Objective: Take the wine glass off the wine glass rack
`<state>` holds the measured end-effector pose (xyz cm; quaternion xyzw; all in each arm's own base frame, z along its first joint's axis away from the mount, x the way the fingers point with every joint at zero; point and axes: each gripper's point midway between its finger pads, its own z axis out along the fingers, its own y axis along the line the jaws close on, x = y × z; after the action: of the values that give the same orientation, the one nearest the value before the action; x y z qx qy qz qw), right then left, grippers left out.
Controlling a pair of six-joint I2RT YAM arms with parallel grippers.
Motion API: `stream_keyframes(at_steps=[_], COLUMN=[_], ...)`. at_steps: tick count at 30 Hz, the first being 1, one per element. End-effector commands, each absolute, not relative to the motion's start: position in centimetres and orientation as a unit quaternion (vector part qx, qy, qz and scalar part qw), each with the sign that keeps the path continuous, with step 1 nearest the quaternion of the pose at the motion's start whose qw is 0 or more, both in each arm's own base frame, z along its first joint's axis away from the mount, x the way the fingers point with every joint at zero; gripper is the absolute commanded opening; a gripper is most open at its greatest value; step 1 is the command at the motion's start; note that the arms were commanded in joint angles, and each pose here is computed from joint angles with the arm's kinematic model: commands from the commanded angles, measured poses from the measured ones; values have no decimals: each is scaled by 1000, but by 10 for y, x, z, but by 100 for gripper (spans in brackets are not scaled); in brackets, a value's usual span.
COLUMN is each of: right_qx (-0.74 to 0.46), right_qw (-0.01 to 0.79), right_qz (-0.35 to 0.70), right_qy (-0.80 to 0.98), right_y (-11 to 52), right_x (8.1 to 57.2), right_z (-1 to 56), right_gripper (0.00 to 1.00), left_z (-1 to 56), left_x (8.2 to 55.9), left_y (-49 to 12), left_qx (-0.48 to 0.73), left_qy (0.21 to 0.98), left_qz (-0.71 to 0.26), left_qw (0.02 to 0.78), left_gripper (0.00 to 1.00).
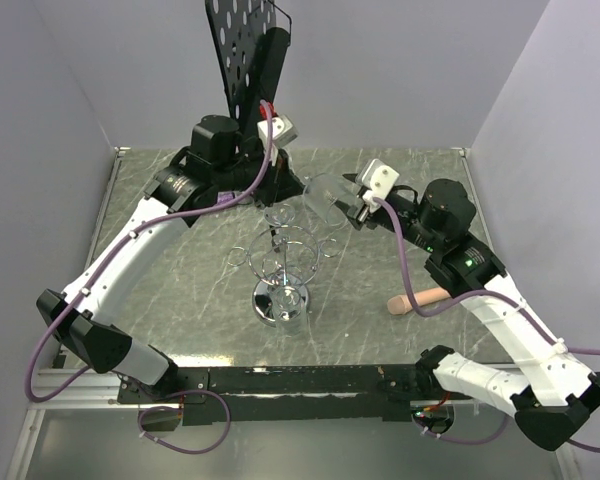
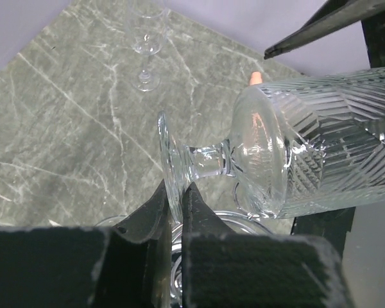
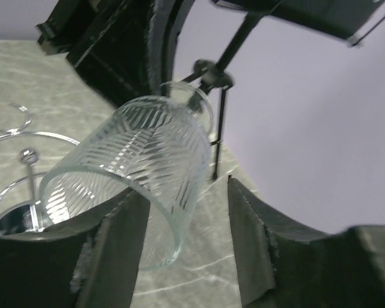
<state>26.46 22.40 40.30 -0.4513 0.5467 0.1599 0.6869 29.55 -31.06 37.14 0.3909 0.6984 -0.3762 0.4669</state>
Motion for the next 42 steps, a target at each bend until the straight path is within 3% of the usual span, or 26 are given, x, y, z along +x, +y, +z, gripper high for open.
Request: stream_keyframes(at_steps=[1, 7, 10, 14, 18, 29, 42], right_qx=[-425, -417, -401, -391, -382, -329, -211], right_qw=[735, 738, 741, 740, 738, 697, 587], right_qz=[117, 119, 116, 111, 88, 68, 1], right_qy=[516, 517, 527, 535, 549, 633, 782], right_y=[219, 221, 218, 216, 203, 151, 47], right_x=[275, 279, 283, 286, 290, 313, 326], right_z=[432, 436, 438, 440, 441, 425, 357], right_gripper=[51, 16, 0, 0, 0, 0, 0], left_z=[405, 400, 398, 393, 388, 376, 361], left_x=[288, 286, 288, 293, 289, 270, 251], left_y=[-317, -316, -314, -307, -300, -292, -280], left_qx=[385, 380, 375, 370, 378, 434, 528], left_qy=[661, 663, 667, 674, 674, 643, 590], left_qz=[-420, -425, -417, -393, -378, -360, -315], left_qw=[489, 485, 491, 505, 510, 518, 524], left_gripper=[1, 3, 38, 75, 99, 100, 100])
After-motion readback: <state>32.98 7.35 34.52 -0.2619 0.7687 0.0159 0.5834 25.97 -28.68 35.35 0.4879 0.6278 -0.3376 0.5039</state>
